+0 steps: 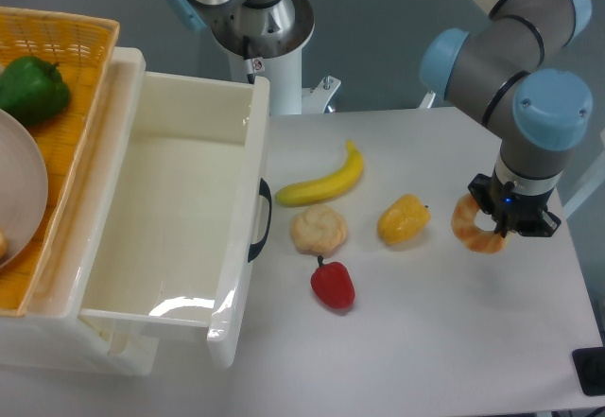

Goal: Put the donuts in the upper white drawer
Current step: 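Lift the orange ring donut upward with the gripper, then carry the held donut over the open white drawer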

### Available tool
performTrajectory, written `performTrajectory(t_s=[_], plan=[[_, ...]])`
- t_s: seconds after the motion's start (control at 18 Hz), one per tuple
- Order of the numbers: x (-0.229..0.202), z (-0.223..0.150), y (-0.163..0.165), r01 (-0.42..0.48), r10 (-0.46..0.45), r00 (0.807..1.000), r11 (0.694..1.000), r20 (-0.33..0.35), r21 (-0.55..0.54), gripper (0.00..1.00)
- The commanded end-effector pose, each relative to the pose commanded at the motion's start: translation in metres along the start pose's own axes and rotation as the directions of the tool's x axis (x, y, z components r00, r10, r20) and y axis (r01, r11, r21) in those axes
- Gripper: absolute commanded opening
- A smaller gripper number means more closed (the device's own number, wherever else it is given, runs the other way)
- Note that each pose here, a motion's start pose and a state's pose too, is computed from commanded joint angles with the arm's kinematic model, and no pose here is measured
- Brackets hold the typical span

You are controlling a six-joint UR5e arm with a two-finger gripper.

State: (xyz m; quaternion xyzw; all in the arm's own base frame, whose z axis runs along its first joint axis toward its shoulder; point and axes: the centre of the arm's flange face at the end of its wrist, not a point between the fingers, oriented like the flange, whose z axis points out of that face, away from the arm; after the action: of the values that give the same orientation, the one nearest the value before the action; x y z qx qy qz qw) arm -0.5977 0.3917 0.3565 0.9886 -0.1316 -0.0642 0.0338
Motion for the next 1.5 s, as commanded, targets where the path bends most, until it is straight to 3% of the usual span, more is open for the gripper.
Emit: performTrajectory(t_s=[0.61, 1.0, 1.5], plan=[[-0.001, -0.013, -0.007, 0.056, -0.056, 0.998, 0.998, 0.019, 0.016, 0.10], [0.051, -0.070, -0.029, 0.181, -0.182, 0.983, 0.980, 0.002, 0.082, 0.10], [0.128, -0.179, -0.068, 0.351, -0.349, 0.935, 0.893, -0.060, 0.283, 0.11]])
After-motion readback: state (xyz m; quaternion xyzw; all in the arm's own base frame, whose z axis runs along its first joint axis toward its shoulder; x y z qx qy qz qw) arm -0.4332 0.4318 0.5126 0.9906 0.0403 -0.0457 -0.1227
